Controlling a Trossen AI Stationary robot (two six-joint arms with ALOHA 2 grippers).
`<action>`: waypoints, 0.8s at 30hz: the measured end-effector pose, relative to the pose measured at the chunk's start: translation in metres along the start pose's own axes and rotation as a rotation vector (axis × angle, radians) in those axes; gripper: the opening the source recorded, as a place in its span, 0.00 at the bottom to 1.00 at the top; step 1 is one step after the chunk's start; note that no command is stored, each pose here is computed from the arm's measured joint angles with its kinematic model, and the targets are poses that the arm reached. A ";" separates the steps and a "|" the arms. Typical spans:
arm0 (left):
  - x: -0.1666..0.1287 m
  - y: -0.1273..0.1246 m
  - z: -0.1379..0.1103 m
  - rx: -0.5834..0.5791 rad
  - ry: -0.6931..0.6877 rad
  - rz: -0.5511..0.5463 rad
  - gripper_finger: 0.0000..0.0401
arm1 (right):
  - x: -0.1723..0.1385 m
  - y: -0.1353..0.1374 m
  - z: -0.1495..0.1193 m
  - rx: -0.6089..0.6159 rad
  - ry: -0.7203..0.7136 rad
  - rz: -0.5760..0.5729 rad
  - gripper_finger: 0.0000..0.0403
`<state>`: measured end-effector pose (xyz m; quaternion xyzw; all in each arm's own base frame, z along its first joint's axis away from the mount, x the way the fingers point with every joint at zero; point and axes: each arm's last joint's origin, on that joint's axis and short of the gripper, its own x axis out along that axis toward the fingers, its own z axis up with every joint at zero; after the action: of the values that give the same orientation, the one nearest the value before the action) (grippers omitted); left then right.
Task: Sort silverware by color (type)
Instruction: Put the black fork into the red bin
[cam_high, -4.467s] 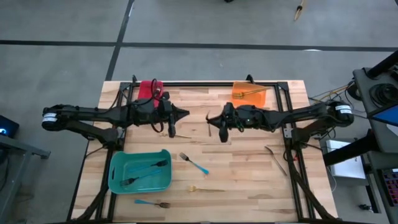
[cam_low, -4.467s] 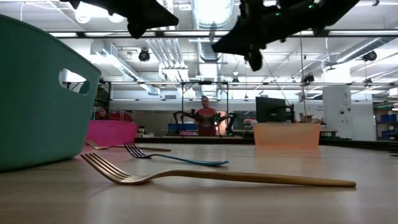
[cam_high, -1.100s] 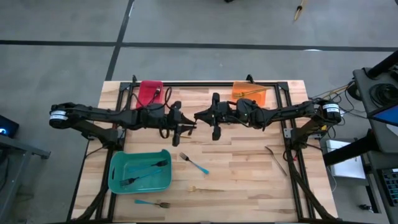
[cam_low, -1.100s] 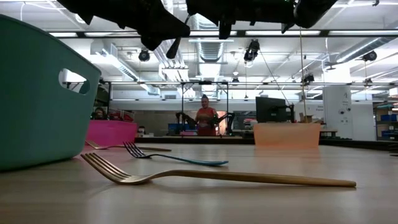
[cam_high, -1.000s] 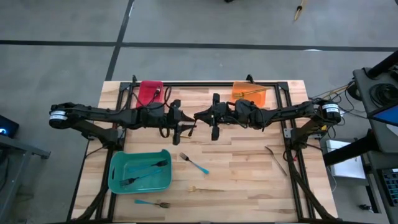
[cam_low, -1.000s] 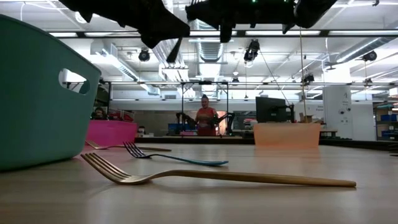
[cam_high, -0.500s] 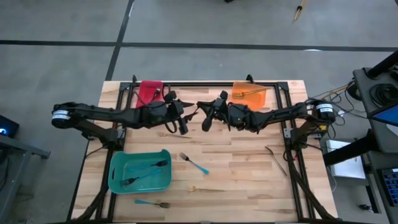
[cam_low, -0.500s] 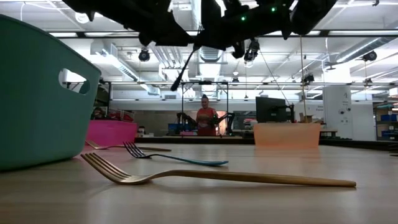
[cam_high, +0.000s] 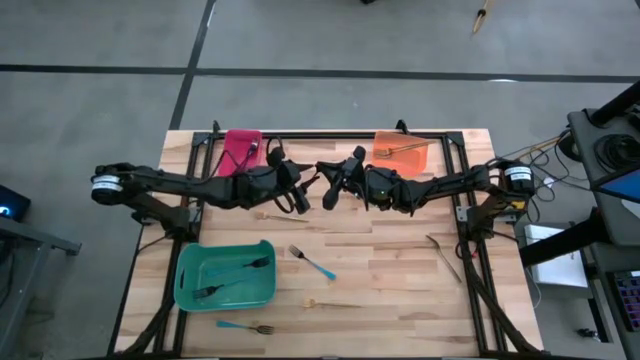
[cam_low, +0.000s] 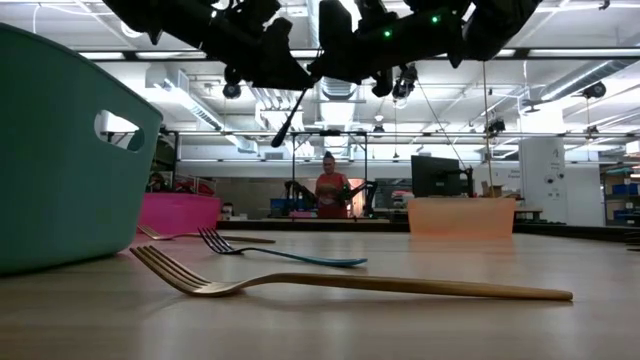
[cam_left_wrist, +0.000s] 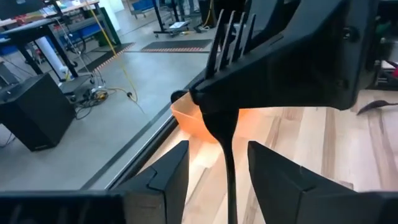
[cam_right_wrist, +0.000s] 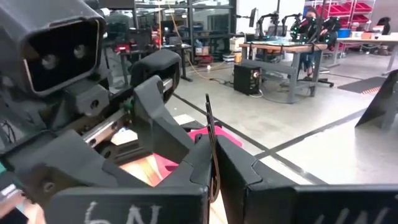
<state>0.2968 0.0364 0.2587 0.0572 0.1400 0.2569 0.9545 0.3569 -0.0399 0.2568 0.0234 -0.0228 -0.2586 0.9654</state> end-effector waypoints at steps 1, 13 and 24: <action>0.001 -0.001 -0.001 -0.002 -0.002 0.000 0.35 | 0.000 0.000 0.000 0.002 -0.003 0.000 0.02; 0.005 -0.003 -0.004 -0.002 0.012 -0.001 0.02 | 0.000 0.000 0.001 0.002 -0.005 -0.002 0.02; 0.004 -0.003 -0.004 -0.051 0.010 -0.028 0.00 | 0.001 -0.001 0.000 0.016 0.002 -0.004 0.15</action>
<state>0.3005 0.0360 0.2538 0.0297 0.1392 0.2475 0.9584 0.3569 -0.0416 0.2569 0.0315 -0.0241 -0.2603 0.9647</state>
